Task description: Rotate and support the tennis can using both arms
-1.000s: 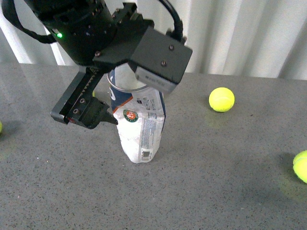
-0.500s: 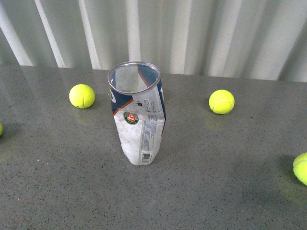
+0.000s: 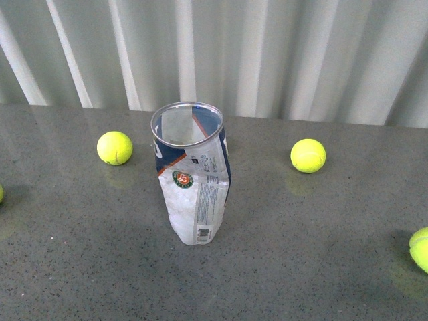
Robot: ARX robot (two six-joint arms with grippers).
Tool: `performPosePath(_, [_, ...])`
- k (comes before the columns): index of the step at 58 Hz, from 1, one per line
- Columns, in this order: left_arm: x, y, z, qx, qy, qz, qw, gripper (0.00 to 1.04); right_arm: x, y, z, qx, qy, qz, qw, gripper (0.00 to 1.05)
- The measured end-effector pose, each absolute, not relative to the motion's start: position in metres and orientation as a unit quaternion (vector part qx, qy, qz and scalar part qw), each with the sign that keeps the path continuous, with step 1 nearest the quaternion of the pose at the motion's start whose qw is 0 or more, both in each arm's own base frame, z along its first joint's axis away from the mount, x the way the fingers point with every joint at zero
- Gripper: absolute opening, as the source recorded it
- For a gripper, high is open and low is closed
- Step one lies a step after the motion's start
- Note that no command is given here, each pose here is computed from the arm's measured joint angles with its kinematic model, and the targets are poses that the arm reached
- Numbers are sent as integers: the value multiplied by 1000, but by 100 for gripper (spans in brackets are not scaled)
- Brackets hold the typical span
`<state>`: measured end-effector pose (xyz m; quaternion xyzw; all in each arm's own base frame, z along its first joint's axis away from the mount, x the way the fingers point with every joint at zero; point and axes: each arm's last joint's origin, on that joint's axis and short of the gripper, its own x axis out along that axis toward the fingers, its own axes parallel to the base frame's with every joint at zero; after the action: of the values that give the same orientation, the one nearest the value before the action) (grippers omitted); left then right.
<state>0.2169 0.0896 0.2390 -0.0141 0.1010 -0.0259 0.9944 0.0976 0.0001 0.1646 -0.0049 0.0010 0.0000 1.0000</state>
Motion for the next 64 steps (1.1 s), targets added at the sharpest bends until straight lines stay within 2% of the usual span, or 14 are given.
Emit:
performPosePath(5, [184,84,212,5,13,13,1000,60,98,0,165,-5,1,0,1000,98])
performPosePath(23, [155,39,189,1,4,6,1000,3,98,0,165,-5,1,0,1000,98])
performPosePath(51, [129,11,171,-1,0,4,1000,4,98,0,165,-5,1,0,1000,98])
performPosePath(64, [121,0,175,-1,-14,-1,1000,4,98,0,165,-5,1,0,1000,98])
